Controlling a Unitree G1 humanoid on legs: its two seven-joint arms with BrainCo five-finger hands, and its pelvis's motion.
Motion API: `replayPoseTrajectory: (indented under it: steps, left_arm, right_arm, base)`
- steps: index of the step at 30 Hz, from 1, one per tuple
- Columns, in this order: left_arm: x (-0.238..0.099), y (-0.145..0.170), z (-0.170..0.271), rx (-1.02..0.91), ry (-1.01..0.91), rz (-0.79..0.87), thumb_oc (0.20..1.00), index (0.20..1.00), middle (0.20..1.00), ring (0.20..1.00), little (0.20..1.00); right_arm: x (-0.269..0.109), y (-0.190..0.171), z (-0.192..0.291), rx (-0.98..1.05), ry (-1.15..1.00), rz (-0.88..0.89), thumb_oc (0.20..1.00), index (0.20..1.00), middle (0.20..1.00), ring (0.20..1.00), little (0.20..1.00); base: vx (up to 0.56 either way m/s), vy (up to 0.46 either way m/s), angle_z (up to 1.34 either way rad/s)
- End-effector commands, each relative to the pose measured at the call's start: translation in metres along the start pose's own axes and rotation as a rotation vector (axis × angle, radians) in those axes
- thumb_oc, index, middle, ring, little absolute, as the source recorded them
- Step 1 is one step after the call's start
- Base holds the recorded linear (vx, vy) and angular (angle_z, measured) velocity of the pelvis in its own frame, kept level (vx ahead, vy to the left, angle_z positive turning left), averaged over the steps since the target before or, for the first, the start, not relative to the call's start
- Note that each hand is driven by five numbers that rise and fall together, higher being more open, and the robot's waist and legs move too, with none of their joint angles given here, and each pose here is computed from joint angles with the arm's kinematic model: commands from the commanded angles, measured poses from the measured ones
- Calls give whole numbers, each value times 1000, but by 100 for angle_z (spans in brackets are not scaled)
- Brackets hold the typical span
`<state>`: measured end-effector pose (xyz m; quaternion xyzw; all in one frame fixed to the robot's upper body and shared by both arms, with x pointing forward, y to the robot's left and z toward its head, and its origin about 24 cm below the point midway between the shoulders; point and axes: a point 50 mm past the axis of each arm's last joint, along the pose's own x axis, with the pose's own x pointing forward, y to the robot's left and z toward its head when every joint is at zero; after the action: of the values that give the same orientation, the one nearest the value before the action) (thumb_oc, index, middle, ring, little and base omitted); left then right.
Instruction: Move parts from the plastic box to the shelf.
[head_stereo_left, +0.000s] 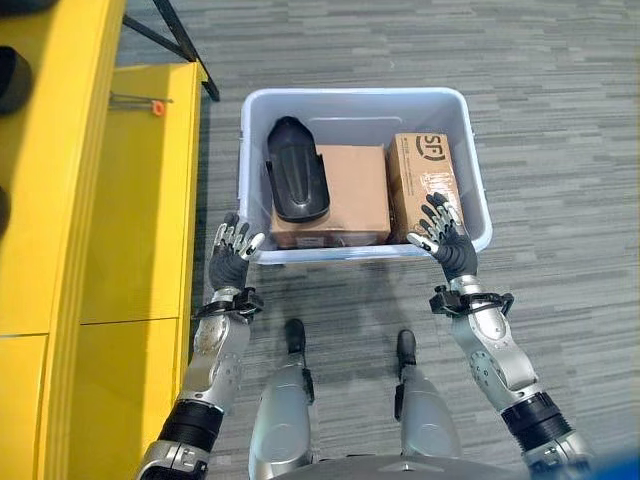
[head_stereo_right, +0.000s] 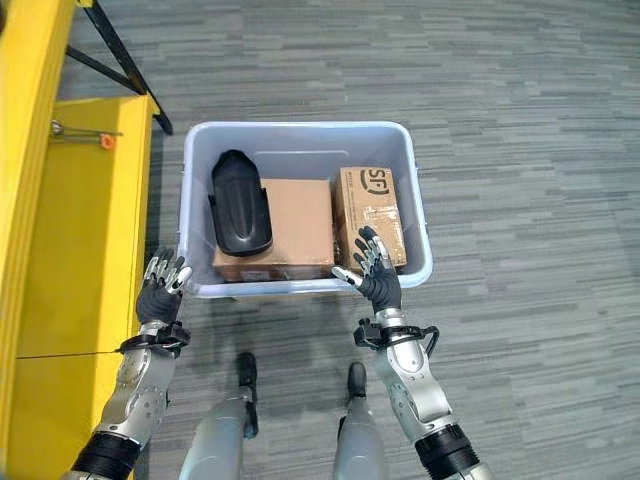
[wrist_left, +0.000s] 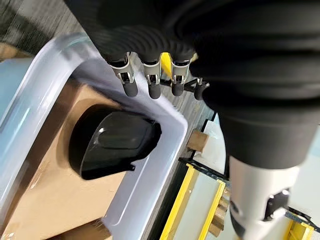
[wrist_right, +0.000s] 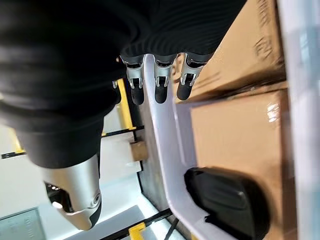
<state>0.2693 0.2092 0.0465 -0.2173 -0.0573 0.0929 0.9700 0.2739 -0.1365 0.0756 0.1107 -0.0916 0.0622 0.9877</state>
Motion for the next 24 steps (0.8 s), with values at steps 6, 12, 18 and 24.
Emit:
replayPoseTrajectory:
  steps: [6,12,18,24]
  left_arm:
    - [12,-35,41,9,-218,-119,1000,1000,1000,1000,1000]
    - [27,-87,100,-25,-495,-245,1000,1000,1000,1000,1000]
    - [40,-112,133,-19,-648,-229,1000,1000,1000,1000,1000]
    - [54,-126,150,112,-744,-162,1000,1000,1000,1000,1000]
  right_arm:
    - [0,3,32,-10,-153,47,1000,1000,1000,1000,1000]
    - [2,11,44,-2,-218,69,1000,1000,1000,1000,1000]
    - [3,16,45,7,-231,90,1000,1000,1000,1000,1000]
    - [-1,17,43,30,-225,104,1000,1000,1000,1000,1000]
  base:
    - [28,15,-2]
    - [2,-1,-1]
    - [-2,-9,-12]
    - [-15,-13,-6]
